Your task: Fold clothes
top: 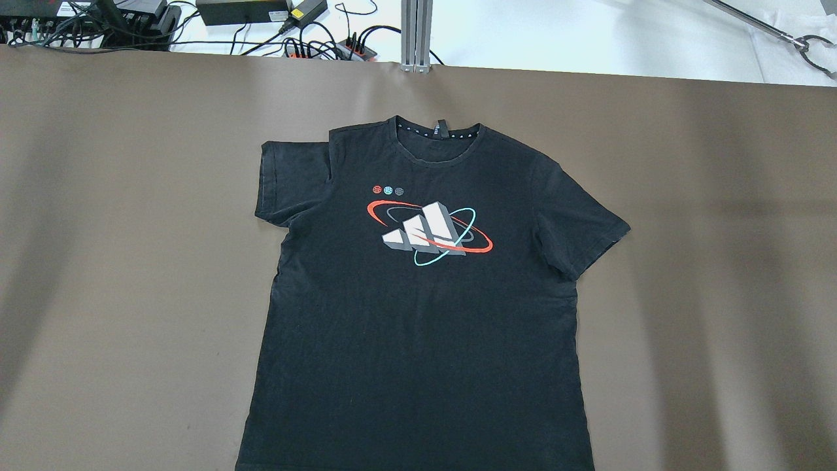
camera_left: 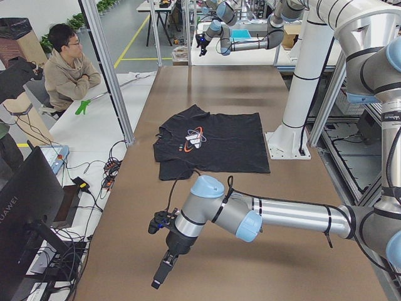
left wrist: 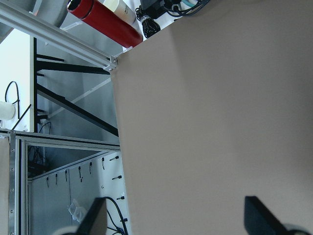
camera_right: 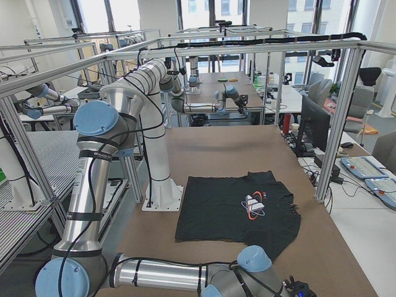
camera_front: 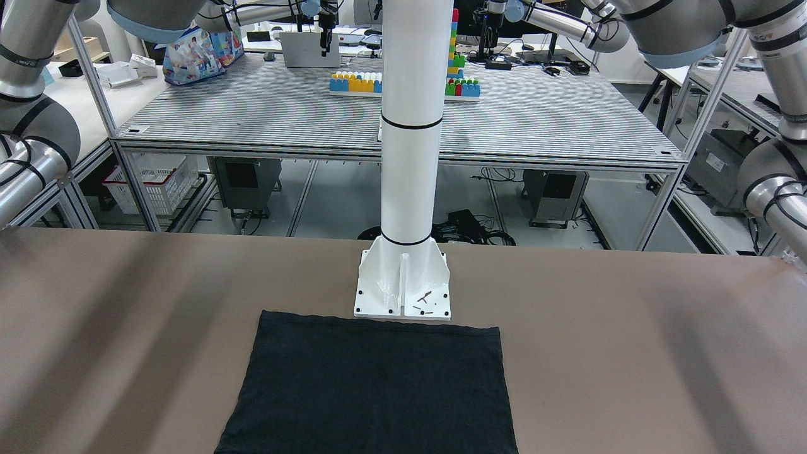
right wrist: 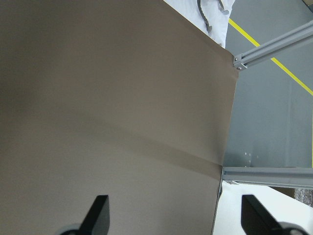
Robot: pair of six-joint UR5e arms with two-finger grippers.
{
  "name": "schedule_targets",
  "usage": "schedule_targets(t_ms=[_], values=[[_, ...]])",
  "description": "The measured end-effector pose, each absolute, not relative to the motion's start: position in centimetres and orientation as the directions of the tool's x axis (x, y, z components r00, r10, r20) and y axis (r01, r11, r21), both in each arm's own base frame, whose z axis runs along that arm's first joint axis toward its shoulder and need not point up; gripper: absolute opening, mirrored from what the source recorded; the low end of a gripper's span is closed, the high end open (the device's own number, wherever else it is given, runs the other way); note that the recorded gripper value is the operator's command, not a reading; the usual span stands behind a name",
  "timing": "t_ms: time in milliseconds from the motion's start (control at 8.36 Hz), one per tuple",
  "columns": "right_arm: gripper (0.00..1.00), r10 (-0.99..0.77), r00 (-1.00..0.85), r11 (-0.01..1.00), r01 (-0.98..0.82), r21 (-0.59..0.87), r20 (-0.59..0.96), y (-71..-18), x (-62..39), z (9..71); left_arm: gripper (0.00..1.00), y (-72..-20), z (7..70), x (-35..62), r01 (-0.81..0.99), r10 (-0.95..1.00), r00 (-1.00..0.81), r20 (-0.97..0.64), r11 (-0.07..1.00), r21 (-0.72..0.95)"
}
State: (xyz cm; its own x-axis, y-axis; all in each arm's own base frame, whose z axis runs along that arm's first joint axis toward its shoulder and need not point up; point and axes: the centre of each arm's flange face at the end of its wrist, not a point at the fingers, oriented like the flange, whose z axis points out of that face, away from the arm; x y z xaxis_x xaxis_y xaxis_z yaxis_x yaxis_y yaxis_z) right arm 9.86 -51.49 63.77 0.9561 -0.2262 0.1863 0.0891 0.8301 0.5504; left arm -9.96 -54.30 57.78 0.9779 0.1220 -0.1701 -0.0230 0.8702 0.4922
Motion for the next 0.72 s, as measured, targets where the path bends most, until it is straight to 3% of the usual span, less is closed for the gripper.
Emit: schedule_targets(t_ms=[718], values=[[0.95,-0.222,0.958,0.825,0.085,0.558,0.182,-51.5,10.4,63.4,1.00,-53.1,59.2,-10.1,-0.023,0.121,0.979,-0.164,0.865,0.501]])
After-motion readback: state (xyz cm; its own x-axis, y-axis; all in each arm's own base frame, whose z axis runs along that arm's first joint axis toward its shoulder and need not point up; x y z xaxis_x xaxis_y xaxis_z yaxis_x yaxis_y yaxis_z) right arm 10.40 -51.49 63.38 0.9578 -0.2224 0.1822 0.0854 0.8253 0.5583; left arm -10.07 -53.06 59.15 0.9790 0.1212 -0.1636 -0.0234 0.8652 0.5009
